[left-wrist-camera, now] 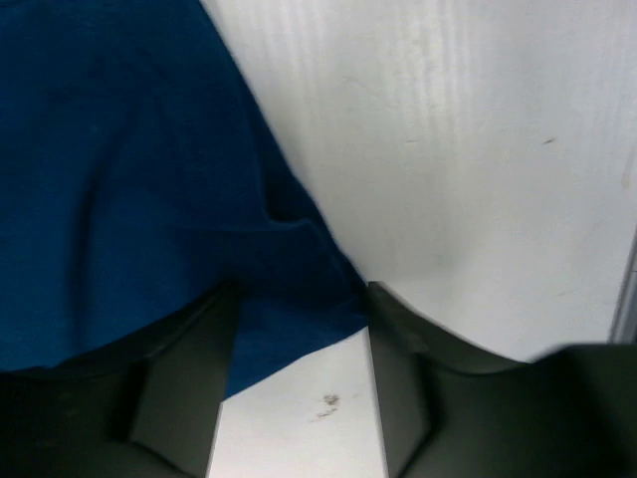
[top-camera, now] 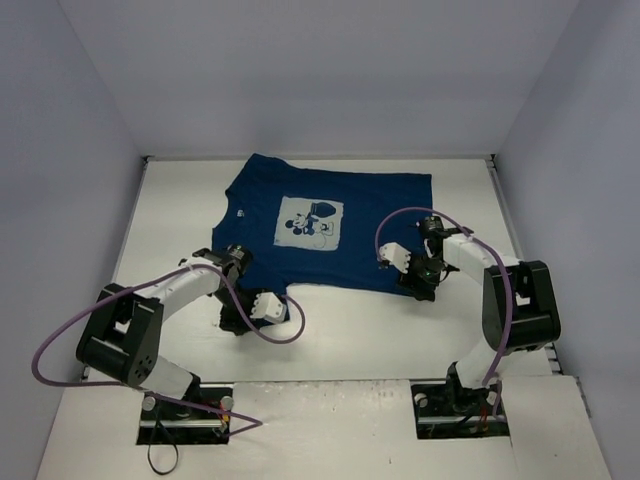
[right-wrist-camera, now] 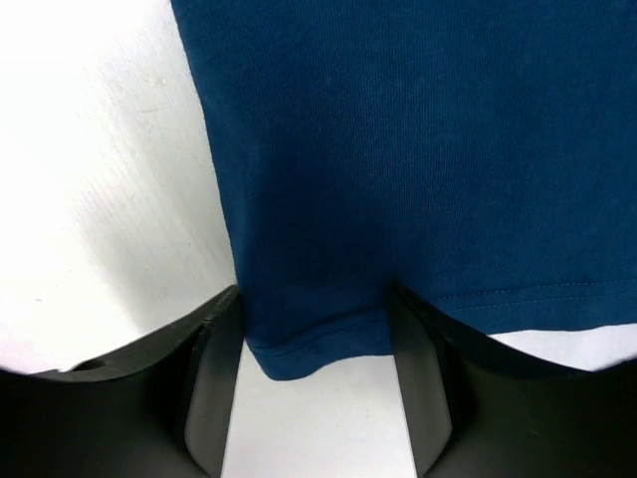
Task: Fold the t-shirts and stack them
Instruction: Flatten out the tshirt
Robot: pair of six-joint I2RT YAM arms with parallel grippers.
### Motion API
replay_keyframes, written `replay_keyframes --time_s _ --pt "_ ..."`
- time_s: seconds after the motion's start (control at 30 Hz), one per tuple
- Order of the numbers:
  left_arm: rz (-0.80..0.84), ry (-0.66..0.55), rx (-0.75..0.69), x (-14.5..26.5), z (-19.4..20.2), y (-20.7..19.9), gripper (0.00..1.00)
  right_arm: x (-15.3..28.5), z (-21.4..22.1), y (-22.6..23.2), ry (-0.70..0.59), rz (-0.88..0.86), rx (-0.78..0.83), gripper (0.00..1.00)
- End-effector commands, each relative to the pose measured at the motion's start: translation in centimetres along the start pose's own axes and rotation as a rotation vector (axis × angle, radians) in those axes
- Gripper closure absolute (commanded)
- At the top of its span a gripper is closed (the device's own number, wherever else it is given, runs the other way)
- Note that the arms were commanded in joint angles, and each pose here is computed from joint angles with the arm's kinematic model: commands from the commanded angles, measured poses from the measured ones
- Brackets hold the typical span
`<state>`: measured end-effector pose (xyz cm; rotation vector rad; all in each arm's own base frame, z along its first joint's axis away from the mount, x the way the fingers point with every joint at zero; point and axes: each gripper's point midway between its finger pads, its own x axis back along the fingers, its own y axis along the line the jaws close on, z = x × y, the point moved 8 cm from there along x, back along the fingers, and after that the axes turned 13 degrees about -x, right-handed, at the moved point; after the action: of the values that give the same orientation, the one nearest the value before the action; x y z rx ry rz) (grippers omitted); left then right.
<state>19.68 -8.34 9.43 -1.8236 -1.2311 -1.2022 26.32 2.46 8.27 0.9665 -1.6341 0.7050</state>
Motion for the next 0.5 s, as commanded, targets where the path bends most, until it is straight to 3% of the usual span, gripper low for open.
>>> replay_keyframes --time_s 0.0,0.2,0.3,0.47 --pt "-0.014 0.041 0.026 -0.3 0.4 1.7 0.6 -0.8 0.9 -0.4 0.066 0.032 0.04 0.52" --pt "-0.021 0.065 0.067 0.1 0.4 1.8 1.0 0.1 1.4 -0.1 0.076 0.076 0.051 0.92" --pt "-0.057 0.022 0.079 2.1 -0.8 1.3 1.0 1.5 1.1 0.1 0.044 0.117 0.045 1.0" --pt "-0.274 -0.177 0.125 10.9 -6.1 -0.5 1.0 7.4 -0.9 1.1 -0.101 0.175 0.076 1.0"
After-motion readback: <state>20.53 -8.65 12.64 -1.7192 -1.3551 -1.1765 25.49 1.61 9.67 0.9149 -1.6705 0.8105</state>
